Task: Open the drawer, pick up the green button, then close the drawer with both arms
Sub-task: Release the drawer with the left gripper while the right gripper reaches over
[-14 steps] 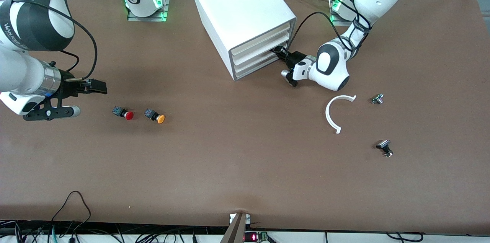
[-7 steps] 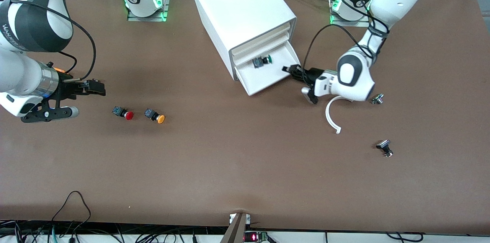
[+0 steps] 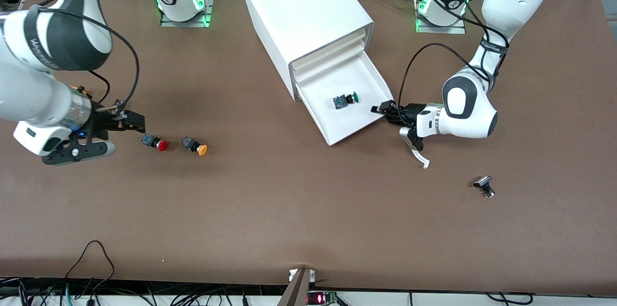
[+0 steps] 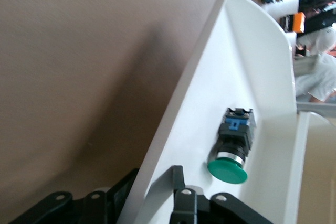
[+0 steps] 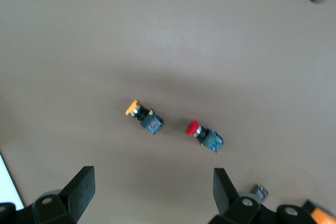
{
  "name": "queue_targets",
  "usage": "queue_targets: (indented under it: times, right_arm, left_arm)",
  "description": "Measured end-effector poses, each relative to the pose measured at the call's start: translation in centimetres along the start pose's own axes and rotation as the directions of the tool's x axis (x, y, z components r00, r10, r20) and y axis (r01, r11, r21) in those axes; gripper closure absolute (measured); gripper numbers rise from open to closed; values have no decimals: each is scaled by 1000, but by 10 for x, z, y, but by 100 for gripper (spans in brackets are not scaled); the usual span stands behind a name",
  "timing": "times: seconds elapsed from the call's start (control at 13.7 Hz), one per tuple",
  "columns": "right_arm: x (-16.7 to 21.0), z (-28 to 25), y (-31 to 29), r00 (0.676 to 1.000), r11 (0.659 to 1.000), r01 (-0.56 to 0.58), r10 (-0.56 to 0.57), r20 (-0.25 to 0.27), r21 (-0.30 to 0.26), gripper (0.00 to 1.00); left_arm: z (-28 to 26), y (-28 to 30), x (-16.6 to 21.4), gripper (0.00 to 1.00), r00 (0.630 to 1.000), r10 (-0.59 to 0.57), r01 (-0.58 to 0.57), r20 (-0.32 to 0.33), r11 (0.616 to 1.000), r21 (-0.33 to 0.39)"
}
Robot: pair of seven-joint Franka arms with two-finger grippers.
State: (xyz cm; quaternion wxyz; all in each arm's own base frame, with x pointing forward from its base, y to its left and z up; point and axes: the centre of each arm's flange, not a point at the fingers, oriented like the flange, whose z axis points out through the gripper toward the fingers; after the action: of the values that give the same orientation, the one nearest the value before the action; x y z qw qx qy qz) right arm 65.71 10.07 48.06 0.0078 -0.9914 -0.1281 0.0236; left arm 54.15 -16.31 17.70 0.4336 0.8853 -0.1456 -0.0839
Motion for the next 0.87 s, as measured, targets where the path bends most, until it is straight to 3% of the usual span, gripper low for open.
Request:
queue_targets:
  times: [0.22, 0.44, 0.58, 0.73, 0.87]
  right_arm:
    - [9, 3, -19, 994, 995, 102, -102, -37, -9, 0]
    - [11, 2, -49, 974, 975, 221, -221, -40, -13, 0]
    - [12, 2, -97, 955, 956, 293, -293, -43, -15, 0]
    - [10, -1, -144, 929, 931, 364, -363, -66, 1, 0]
    - [8, -4, -180, 888, 891, 453, -450, -98, 14, 0]
  left_arm:
    - [-17, 0, 9, 33, 999, 8, -7, -43, 1000, 23]
    - [-50, 12, 24, 2, 991, 61, -49, -118, 993, 107]
    - [-96, 26, 28, 0, 982, 131, -101, -138, 974, 205]
    - [-170, 44, 29, 0, 955, 197, -125, -222, 945, 302]
    - [-236, 73, 19, 0, 929, 290, -173, -231, 891, 419]
